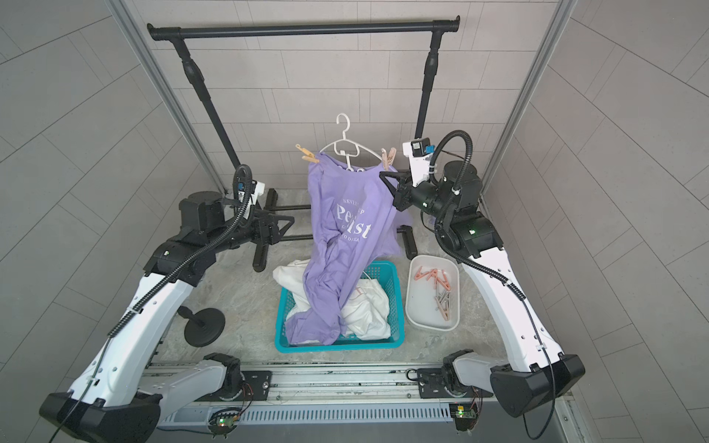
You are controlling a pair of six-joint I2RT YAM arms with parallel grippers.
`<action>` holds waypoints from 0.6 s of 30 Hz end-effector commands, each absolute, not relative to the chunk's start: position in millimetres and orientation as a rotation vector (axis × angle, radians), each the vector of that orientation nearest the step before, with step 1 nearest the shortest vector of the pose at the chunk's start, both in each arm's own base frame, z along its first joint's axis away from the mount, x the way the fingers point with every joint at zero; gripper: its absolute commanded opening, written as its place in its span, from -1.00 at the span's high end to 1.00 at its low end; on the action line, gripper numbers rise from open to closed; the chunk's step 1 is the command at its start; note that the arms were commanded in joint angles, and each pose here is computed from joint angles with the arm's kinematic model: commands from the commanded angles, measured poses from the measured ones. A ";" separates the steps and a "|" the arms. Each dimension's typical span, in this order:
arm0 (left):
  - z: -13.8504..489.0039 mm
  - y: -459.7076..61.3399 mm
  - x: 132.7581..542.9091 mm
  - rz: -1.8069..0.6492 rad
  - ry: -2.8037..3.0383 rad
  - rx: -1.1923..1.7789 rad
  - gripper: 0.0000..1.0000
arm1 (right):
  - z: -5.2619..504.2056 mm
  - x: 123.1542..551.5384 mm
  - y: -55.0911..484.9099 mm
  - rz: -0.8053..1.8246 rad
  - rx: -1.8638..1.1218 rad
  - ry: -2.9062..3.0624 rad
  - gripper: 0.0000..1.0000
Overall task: Use clothespins to secure the t-shirt on both sides of the hanger
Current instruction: Adjust the hanger, then hang the hanger on the clothesline.
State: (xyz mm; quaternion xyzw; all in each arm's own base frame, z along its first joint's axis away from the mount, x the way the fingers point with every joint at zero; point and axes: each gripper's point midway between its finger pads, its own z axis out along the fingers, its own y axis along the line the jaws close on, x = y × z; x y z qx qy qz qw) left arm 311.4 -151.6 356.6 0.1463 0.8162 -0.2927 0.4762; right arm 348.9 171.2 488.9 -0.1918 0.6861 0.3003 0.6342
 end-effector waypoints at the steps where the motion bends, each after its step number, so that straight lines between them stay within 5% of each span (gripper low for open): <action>1: 366.4 -154.9 311.7 -0.752 1.950 0.344 -0.61 | 529.2 345.2 151.6 0.530 -0.415 1.466 1.00; 18: 368.4 -161.2 312.8 -0.820 1.937 0.324 -0.60 | 602.2 353.7 105.6 0.290 -0.208 1.288 1.00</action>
